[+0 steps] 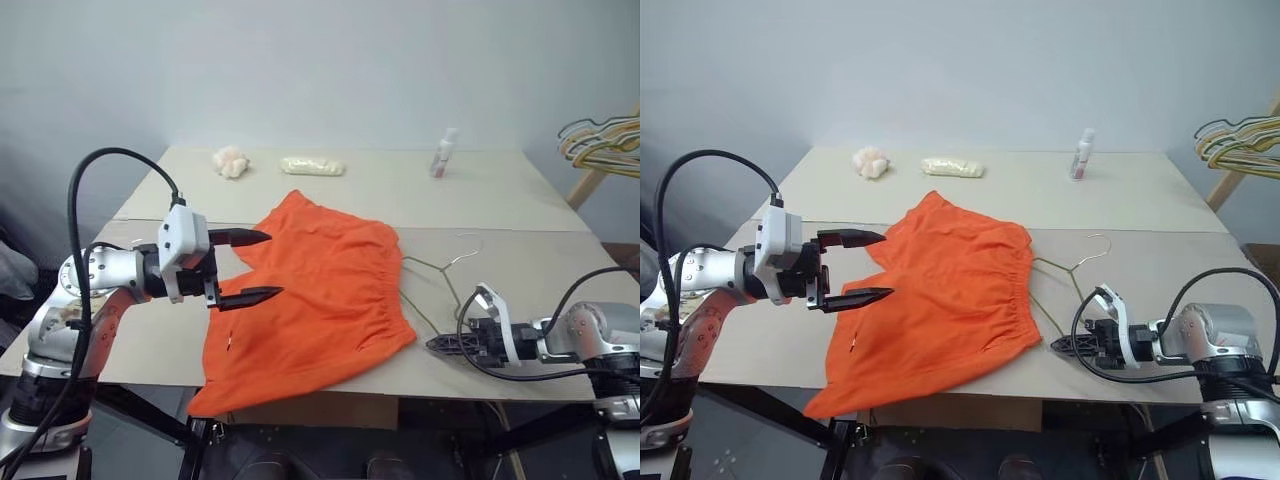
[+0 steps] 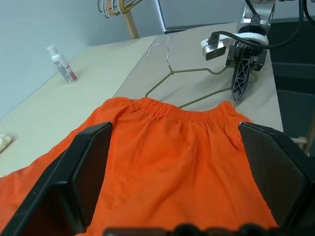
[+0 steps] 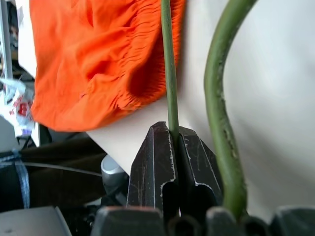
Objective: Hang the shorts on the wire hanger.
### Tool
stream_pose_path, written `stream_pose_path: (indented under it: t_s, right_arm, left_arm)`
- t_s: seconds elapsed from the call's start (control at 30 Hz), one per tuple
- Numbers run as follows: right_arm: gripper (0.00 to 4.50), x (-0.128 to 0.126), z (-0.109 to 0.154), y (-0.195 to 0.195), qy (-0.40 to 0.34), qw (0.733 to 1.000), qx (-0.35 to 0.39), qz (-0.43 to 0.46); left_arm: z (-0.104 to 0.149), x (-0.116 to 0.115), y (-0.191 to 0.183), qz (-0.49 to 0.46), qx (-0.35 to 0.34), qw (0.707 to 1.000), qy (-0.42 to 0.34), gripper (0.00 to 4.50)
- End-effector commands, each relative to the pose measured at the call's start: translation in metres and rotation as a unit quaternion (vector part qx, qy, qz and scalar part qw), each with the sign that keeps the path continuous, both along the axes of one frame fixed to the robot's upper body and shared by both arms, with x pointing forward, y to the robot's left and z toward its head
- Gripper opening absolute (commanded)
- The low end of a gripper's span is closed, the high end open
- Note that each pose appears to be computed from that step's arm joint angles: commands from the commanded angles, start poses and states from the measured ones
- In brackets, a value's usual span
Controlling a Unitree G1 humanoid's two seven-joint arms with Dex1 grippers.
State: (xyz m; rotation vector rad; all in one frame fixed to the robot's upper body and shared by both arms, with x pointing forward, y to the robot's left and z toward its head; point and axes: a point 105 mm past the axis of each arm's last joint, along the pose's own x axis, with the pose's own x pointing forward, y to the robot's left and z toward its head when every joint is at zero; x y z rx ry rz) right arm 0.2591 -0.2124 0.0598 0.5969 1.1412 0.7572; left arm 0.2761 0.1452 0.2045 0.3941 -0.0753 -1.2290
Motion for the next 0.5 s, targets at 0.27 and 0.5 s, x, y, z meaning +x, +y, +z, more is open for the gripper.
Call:
stream_pose_path:
  t_s: [0.27, 0.5]
  right_arm:
    - [0.0, 0.006, 0.027, -0.029, -0.048, 0.997, 0.033, -0.045]
    - [0.0, -0.009, 0.036, -0.012, -0.046, 0.997, 0.065, 0.003]
  left_arm:
    - [0.011, -0.002, 0.003, 0.009, 0.005, 0.999, -0.032, 4.44]
    - [0.011, -0.001, 0.005, 0.011, 0.01, 0.999, -0.032, 4.44]
